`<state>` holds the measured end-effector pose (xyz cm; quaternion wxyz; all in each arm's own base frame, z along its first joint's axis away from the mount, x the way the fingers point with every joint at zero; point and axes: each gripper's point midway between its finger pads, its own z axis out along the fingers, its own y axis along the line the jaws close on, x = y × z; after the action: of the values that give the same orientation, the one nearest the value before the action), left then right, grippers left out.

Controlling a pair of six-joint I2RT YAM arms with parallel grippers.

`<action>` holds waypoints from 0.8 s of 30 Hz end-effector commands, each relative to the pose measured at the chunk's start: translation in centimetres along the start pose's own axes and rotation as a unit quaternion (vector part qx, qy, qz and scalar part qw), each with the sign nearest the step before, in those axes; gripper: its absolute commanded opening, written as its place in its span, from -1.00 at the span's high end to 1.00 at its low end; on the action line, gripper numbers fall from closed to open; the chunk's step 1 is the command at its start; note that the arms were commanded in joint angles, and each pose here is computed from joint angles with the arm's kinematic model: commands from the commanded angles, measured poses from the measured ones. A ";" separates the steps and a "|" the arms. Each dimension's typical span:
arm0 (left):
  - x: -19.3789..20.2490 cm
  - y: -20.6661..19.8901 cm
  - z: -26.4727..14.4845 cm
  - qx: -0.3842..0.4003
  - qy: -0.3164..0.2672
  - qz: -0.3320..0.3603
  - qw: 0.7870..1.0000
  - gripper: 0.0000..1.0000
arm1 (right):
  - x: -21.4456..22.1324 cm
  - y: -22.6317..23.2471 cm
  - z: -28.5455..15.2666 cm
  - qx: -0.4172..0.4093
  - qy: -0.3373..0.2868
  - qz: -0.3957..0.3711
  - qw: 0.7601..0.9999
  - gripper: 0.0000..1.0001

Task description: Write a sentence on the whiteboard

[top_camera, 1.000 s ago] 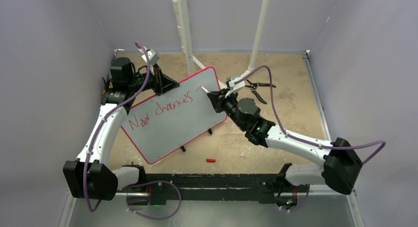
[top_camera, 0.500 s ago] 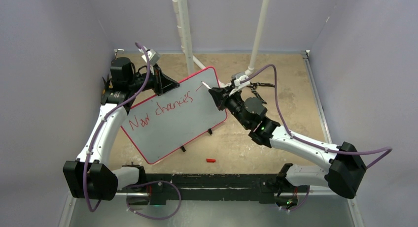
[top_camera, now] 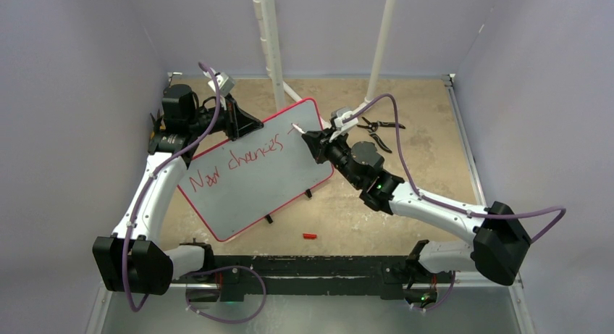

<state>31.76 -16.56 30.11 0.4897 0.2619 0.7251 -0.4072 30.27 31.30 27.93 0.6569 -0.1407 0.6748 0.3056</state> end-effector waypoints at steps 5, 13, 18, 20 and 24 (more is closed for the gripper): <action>-0.3 2.6 -0.3 -0.050 -0.012 0.013 0.999 1.00 | 0.3 -0.5 -0.2 0.007 0.001 -0.007 1.000 1.00; -0.4 2.5 -0.3 -0.049 -0.013 0.013 0.999 1.00 | 3.4 -0.6 -1.6 -0.001 0.040 0.010 0.999 1.00; -0.3 2.5 -0.3 -0.049 -0.012 0.012 0.999 1.00 | 4.0 -0.9 -2.2 0.002 0.049 0.013 0.999 1.00; -0.3 2.5 -0.3 -0.049 -0.012 0.012 0.999 1.00 | 3.9 -1.2 -2.3 0.011 0.050 0.012 0.999 1.00; -0.3 2.5 -0.3 -0.048 -0.012 0.012 0.999 1.00 | 3.2 -1.8 -2.3 0.036 0.047 0.017 0.998 1.00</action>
<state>31.76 -16.57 30.11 0.4897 0.2622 0.7248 -0.4075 28.83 30.28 23.99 0.6221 -0.1439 0.7071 0.3039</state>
